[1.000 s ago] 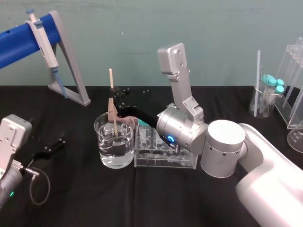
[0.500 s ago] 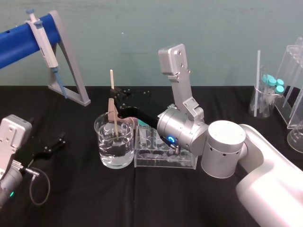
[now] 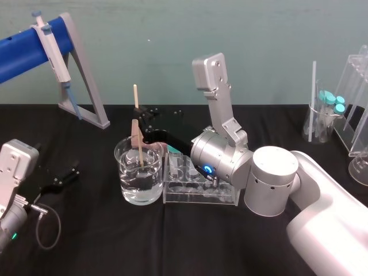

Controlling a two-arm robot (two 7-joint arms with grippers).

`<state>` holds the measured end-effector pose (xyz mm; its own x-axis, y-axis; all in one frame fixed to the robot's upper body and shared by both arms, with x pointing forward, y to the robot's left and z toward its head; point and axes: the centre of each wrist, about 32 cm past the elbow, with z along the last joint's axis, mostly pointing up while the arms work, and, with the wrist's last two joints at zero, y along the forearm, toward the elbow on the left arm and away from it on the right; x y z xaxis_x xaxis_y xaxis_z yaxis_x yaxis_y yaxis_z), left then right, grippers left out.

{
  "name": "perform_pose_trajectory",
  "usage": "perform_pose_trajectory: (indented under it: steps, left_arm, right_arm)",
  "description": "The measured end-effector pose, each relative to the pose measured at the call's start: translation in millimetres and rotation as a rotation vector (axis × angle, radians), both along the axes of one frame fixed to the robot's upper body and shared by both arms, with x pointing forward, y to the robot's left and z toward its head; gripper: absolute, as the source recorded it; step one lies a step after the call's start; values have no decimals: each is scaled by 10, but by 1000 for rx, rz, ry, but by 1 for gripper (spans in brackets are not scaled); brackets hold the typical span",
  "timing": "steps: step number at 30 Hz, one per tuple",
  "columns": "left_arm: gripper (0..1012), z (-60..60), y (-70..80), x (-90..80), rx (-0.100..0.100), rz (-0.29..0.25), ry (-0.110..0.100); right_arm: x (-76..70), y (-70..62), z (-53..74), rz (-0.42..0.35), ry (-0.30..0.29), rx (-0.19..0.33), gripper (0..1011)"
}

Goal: Hold the thermometer with one hand and immerse one end into the beaker, then reinsert it into the test tube rack.

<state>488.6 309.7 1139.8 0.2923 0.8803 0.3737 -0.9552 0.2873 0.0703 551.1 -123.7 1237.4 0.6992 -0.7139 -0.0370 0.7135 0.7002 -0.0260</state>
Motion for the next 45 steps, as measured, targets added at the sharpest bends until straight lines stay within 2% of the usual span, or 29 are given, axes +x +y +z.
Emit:
perform_pose_trajectory:
  steps: [45]
  left_arm:
    - [1004, 0, 0, 0, 0, 0, 0]
  right_arm:
    - [0, 0, 4, -1, -1, 1, 43]
